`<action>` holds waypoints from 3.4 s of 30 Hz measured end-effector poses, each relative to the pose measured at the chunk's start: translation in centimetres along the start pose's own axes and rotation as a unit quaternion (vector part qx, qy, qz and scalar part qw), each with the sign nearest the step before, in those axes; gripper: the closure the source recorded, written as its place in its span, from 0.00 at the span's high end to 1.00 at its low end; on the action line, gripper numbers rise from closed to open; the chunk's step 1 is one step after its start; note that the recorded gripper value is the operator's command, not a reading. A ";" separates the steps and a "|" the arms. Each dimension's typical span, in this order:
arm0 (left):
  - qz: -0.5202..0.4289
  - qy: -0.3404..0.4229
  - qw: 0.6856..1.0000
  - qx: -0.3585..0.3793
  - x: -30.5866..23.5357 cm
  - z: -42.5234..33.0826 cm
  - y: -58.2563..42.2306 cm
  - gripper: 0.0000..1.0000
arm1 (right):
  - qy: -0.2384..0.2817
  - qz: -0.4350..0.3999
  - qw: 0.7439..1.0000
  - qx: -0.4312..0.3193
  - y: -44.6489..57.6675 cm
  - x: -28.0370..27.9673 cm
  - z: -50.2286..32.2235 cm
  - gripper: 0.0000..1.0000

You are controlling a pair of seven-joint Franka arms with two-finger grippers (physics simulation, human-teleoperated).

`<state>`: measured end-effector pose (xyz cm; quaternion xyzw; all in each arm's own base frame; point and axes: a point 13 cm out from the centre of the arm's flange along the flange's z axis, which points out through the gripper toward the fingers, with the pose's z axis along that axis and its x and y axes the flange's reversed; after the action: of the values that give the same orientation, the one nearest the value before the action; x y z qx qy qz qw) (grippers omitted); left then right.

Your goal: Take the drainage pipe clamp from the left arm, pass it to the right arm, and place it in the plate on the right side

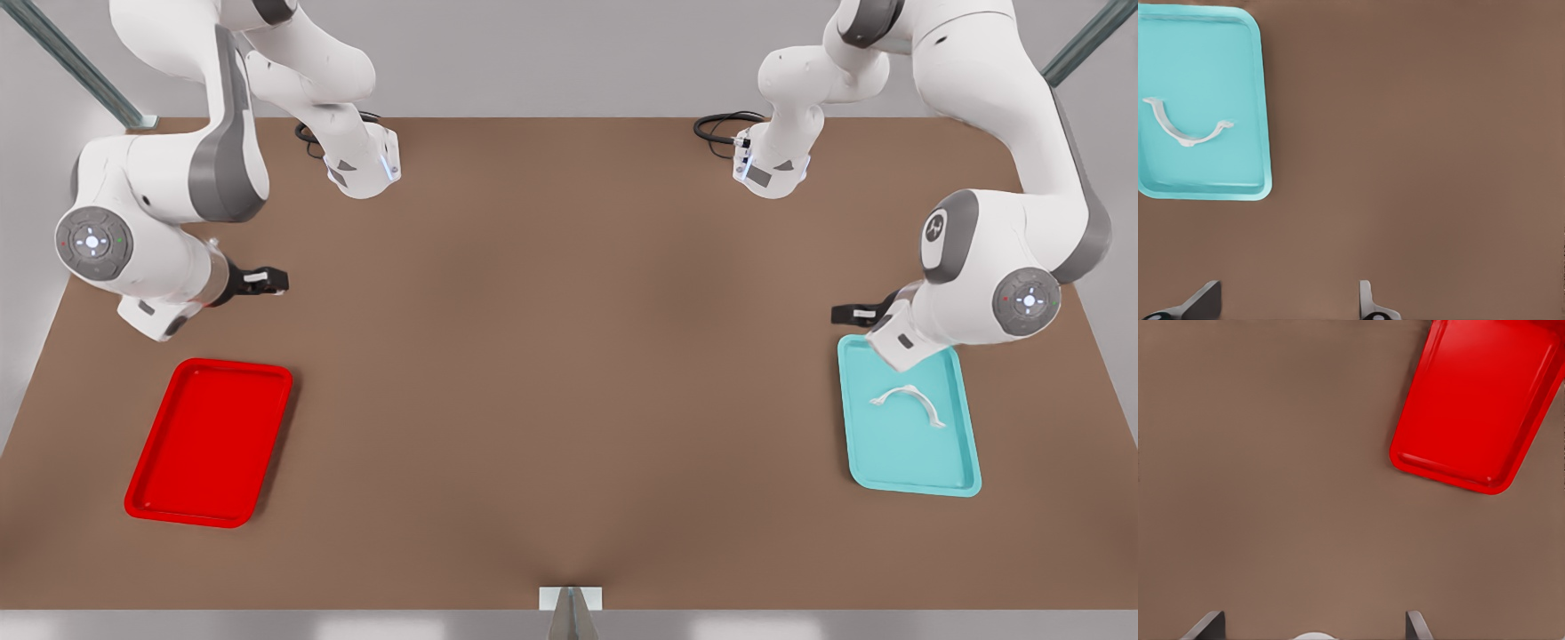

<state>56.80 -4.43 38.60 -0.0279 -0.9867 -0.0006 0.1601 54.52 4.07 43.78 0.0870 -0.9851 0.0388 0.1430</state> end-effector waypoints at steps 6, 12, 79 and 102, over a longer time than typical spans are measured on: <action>-0.070 0.002 0.997 0.024 -5.0 6.0 7.8 1.00 | -0.034 -0.006 0.999 0.004 -0.4 -1.7 -0.5 1.00; -0.195 -0.008 0.979 0.055 -10.1 19.6 24.9 1.00 | -0.041 -0.014 0.999 0.006 -0.4 -2.2 -0.2 1.00; -0.090 -0.129 0.986 0.049 -10.2 11.9 -36.9 0.21 | -0.162 -0.412 0.893 -0.077 34.9 -16.1 10.7 1.00; -0.282 -0.072 0.954 0.073 -7.7 13.7 -42.1 0.21 | -0.225 -0.675 0.703 -0.021 43.5 -14.7 15.1 1.00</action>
<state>57.43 -46.78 23.47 0.2633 -0.9607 0.0286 0.0835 56.34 47.57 22.90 0.7315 -0.6666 -0.1093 -0.0928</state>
